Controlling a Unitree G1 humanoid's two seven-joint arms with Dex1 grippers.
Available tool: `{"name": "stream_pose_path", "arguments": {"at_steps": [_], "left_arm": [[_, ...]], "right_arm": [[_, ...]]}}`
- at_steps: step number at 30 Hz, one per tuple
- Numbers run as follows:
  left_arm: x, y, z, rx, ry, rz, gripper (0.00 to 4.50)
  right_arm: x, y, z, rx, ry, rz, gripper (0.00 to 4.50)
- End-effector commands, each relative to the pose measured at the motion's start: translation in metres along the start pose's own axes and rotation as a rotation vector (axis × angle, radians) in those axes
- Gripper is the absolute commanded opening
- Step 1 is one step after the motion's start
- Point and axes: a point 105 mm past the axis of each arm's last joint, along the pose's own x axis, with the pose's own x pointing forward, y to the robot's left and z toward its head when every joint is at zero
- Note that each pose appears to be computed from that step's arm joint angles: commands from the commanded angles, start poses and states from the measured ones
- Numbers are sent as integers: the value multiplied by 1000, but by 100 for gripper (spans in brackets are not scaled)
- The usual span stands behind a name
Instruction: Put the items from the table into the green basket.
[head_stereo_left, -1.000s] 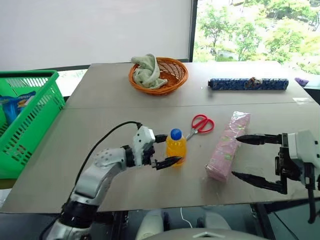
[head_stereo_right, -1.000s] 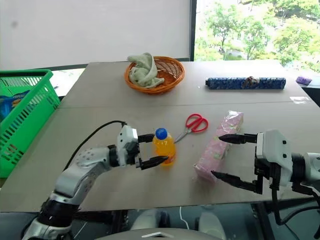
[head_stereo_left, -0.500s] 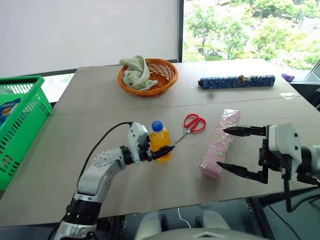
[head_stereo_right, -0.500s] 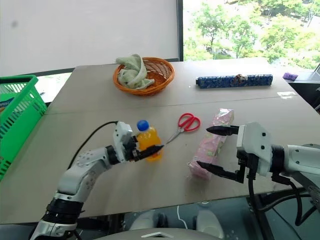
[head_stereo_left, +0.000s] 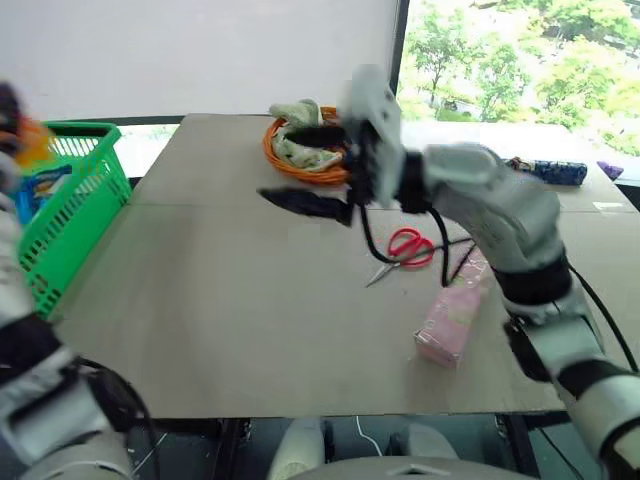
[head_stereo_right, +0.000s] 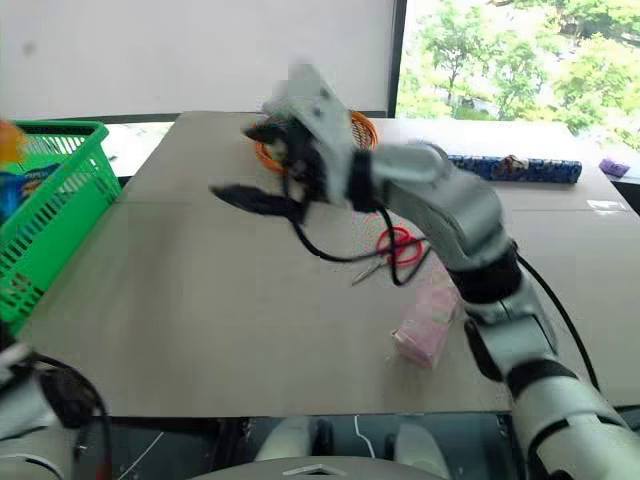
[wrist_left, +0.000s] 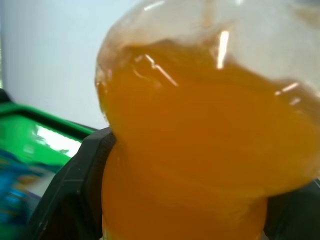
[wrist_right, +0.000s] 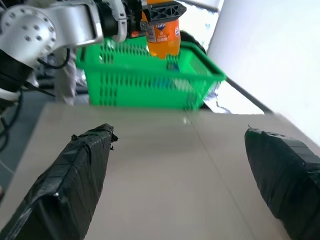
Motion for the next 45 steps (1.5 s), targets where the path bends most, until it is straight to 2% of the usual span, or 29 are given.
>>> {"name": "stream_pose_path", "arguments": {"at_steps": [1, 5, 8, 9, 10, 14, 25, 29, 34, 36, 38, 42, 45], "left_arm": [[10, 19, 0, 149, -24, 20, 303], [26, 53, -21, 296, 51, 81, 303], [34, 51, -40, 329, 106, -46, 303], [35, 51, -45, 321, 119, -72, 407], [36, 57, -51, 293, 150, -61, 445], [38, 60, -61, 226, 184, -104, 449], [38, 16, -58, 185, 98, -319, 449], [31, -25, -64, 130, 105, -487, 449], [2, -98, -74, 15, 150, -711, 449], [-39, -162, -97, -48, 292, -882, 449], [-94, -219, -116, -83, 518, -1073, 449], [-160, -283, -121, -139, 746, -1344, 449], [-181, -314, -131, -89, 824, -1418, 449]], "right_arm": [[3, 10, 12, 10, -53, 126, 450], [12, 2, 2, -27, -24, 117, 450], [13, 0, 2, -46, -41, 108, 450], [13, 0, 3, -49, -49, 107, 450], [13, 0, 3, -51, -51, 98, 450], [13, -4, 2, -47, -53, 47, 450], [12, -17, -2, -31, -53, -79, 450], [8, -25, -4, -36, -48, -137, 450], [-9, -34, -6, -41, -38, -212, 450], [-40, -41, -15, -29, 4, -303, 450], [-77, -40, -29, -21, 96, -383, 450], [-147, -14, -62, 5, 361, -445, 450], [-185, 5, -75, 57, 505, -489, 450]]}}
